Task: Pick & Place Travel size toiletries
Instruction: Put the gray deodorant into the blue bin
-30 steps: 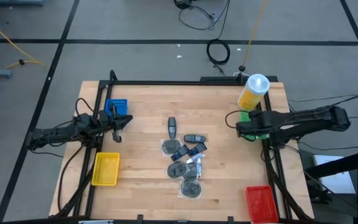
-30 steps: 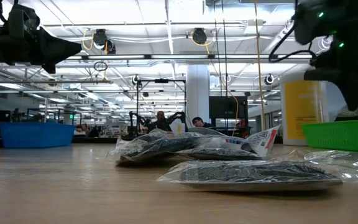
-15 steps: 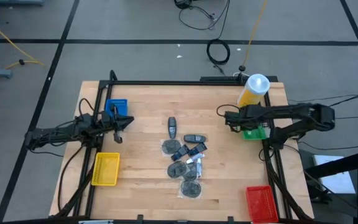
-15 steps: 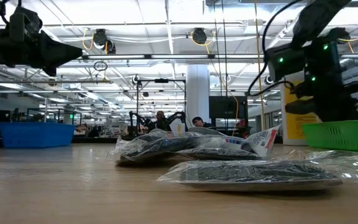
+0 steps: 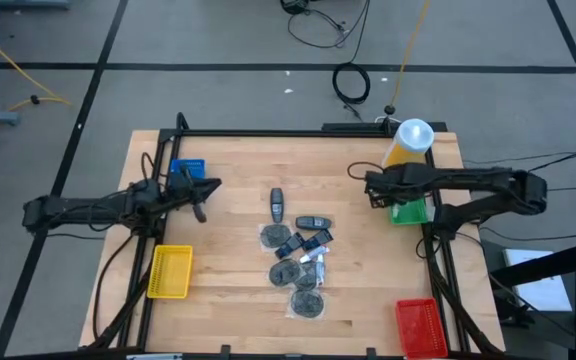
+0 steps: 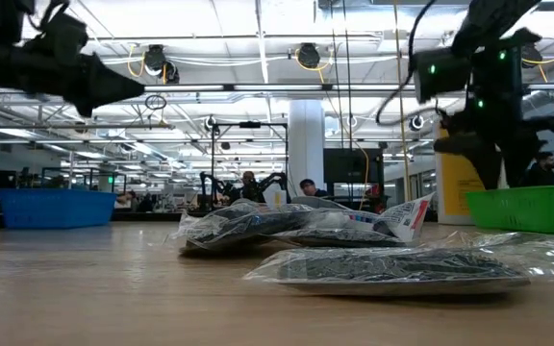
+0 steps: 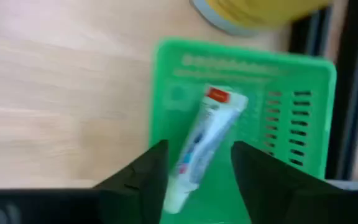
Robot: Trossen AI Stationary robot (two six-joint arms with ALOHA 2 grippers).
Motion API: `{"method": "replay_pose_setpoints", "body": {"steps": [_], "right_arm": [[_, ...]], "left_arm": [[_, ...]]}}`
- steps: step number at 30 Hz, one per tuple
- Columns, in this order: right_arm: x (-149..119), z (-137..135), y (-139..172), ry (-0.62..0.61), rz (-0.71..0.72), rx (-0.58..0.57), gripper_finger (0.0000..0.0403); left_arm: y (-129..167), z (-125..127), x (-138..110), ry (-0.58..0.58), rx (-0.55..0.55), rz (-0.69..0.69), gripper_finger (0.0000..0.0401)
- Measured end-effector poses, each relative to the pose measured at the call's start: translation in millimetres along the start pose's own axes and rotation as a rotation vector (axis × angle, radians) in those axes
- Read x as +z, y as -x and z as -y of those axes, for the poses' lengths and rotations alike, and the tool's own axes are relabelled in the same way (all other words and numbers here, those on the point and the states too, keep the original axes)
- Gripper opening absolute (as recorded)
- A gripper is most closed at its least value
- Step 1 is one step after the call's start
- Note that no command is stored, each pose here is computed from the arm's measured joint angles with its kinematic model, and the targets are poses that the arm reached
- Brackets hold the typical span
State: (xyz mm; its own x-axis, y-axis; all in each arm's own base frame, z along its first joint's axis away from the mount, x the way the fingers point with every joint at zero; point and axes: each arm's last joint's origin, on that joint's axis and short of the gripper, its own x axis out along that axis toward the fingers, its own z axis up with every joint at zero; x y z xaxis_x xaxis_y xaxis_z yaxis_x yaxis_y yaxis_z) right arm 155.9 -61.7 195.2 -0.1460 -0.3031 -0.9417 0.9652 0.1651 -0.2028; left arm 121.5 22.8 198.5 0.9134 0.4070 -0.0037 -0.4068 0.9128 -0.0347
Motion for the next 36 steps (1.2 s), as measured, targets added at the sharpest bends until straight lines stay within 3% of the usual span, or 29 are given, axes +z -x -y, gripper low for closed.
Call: {"method": "replay_pose_setpoints", "body": {"steps": [4, 11, 16, 20, 23, 27, 31, 36], "right_arm": [[5.4, 2.4, 23.0, 0.054, 0.133, 0.208, 0.0201], [6.7, -31.6, 55.0, 0.362, 0.524, 0.611, 0.0205], [-9.2, -69.9, 44.0, 0.605, 0.787, 0.868, 0.0202], [-26.0, -86.1, 21.6, 0.695, 0.916, 1.116, 0.0205], [-32.1, -87.6, 4.7, 0.673, 0.984, 1.155, 0.0205], [-37.4, -86.0, -15.5, 0.658, 1.009, 1.089, 0.0206], [-39.1, -87.1, -24.2, 0.727, 1.031, 1.016, 0.0206], [-36.6, -88.4, -27.1, 0.777, 1.081, 0.97, 0.0206]], "left_arm": [[-20.0, 6.0, 21.6, -0.037, 0.042, -0.107, 0.0026], [-77.2, 24.1, 43.4, -0.088, 0.078, -0.333, 0.0026], [-116.9, 39.1, 47.5, -0.123, -0.01, -0.363, 0.0026], [-140.9, 43.9, 47.1, -0.107, 0.038, -0.372, 0.0026], [-153.0, 45.4, 48.6, -0.115, 0.088, -0.451, 0.0031], [-168.4, 50.4, 50.4, -0.119, 0.113, -0.574, 0.0071], [-183.6, 56.6, 48.4, -0.084, 0.146, -0.69, 0.0146], [-201.6, 63.6, 38.4, 0.074, 0.221, -0.798, 0.0259]]}}
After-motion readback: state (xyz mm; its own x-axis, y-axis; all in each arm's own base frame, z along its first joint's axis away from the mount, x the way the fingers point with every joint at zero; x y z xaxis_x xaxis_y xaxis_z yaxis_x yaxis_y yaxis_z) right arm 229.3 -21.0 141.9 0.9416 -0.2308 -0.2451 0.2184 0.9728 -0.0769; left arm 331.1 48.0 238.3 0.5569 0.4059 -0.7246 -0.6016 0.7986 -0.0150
